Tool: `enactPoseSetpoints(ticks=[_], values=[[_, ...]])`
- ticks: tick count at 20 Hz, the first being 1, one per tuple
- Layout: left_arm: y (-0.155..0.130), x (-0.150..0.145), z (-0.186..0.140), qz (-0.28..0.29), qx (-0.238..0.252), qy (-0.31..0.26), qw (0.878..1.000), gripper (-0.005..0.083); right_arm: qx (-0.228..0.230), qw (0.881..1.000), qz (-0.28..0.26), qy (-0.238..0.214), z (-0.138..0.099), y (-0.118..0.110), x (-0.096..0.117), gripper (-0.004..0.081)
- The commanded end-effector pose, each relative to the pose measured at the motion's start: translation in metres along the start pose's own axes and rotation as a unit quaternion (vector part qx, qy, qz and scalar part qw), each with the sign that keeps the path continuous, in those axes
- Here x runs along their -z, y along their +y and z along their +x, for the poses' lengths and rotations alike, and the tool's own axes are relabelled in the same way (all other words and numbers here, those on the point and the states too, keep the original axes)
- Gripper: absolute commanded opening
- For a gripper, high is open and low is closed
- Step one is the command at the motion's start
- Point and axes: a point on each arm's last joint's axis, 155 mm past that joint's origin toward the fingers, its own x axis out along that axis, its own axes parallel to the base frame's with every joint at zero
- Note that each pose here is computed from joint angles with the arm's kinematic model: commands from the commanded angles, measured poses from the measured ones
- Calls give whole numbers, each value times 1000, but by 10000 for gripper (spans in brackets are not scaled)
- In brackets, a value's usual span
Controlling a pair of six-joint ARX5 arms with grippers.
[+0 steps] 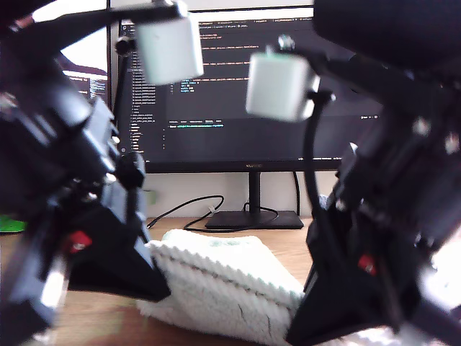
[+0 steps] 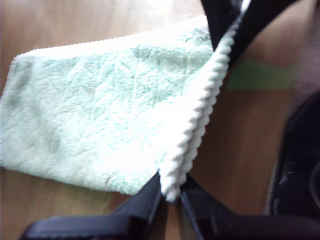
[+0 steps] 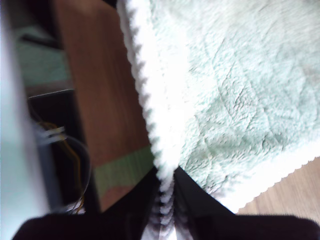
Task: Fold the tea towel to a neat square and place it to the right
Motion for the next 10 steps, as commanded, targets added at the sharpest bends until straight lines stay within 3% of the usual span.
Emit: enactPoseSetpoints(ticks=[1,5,10], values=[[2,0,-8,-12,5,-5,1000,-21,-16,999,3,30,-2,3,8,-13],[-11,-5,-27,-49,63,-12,997,-21,-70,996,14,54,-16,13,3,-13],[-28,-6,-49,-79,150,2,985,-21,-112,987,36,105,-33,20,17,-13]])
